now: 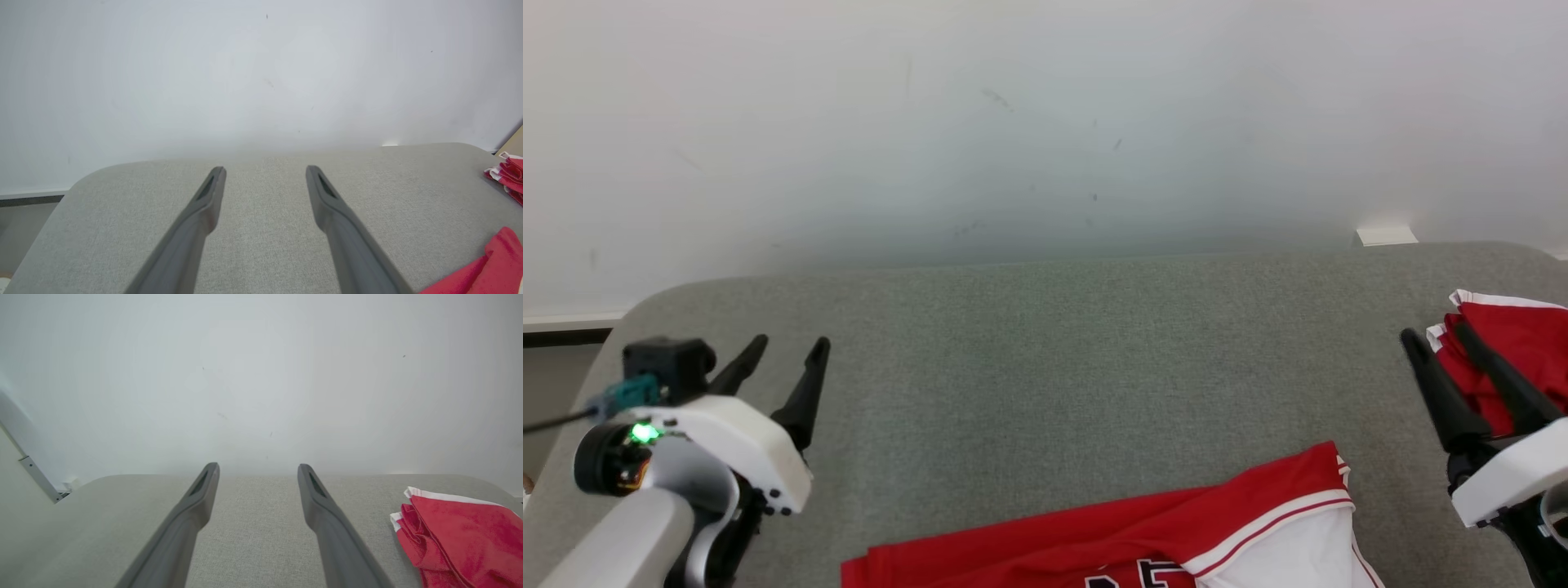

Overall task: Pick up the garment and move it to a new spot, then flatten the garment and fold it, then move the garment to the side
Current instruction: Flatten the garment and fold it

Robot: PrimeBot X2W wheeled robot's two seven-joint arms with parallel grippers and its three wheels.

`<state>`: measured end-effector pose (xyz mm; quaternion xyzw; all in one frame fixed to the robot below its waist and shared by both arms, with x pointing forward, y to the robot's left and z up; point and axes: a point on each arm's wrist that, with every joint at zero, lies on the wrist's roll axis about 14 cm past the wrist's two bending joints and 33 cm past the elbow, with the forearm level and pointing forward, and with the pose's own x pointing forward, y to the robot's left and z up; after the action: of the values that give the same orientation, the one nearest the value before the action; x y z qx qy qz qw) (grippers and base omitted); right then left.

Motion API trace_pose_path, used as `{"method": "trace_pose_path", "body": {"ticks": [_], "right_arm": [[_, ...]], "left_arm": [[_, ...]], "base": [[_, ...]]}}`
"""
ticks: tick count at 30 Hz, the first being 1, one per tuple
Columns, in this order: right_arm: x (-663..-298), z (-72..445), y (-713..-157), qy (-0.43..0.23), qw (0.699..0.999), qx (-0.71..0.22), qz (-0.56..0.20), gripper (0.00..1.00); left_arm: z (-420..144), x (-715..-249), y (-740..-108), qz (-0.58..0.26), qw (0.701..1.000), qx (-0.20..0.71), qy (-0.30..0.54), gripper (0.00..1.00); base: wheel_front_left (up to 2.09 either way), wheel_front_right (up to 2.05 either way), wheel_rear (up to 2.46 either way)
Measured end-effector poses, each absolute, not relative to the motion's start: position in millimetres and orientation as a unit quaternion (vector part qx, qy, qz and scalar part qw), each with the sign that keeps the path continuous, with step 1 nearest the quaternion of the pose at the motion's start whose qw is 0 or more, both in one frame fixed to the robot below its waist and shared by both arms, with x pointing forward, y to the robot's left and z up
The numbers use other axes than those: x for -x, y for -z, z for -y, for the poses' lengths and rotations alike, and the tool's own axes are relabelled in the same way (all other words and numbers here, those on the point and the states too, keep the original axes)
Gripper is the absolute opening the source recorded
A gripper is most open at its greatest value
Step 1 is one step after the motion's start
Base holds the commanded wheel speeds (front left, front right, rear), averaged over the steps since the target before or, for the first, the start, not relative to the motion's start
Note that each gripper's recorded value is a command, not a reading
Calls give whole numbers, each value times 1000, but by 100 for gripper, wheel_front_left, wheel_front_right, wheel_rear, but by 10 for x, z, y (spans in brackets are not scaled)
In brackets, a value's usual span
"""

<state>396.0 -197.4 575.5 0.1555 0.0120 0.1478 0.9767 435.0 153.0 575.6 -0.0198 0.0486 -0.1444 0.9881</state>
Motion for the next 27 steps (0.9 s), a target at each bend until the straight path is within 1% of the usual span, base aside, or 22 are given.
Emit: {"method": "trace_pose_path", "body": {"ticks": [3,6,11,13,17,21,25,27], "right_arm": [[-3945,2127,-5864,-112,982,-145,39,100],[-3875,2257,-5885,-74,984,-143,74,100],[-3702,2360,-5763,-28,983,-159,91,100],[-3640,2331,-5687,-22,982,-167,85,100],[-3521,2273,-5452,-16,984,-170,52,100],[-3427,2249,-5187,-3,983,-180,16,100],[-3345,2184,-4885,2,983,-181,-30,100],[-3312,2150,-4744,5,982,-184,-50,100]], "left_arm": [[-1598,-4294,-5871,2,992,23,122,100],[-1652,-4186,-5851,26,994,29,105,100],[-1725,-4007,-5870,73,994,30,72,100],[-1772,-3946,-5834,79,995,35,54,100],[-1790,-3830,-5758,85,994,62,28,100],[-1779,-3738,-5705,91,994,67,12,100],[-1677,-3646,-5572,85,994,65,20,100],[-1658,-3622,-5486,75,994,81,17,100]], "base": [[0,0,0],[0,0,0],[0,0,0],[0,0,0],[0,0,0],[0,0,0],[0,0,0],[0,0,0]]}}
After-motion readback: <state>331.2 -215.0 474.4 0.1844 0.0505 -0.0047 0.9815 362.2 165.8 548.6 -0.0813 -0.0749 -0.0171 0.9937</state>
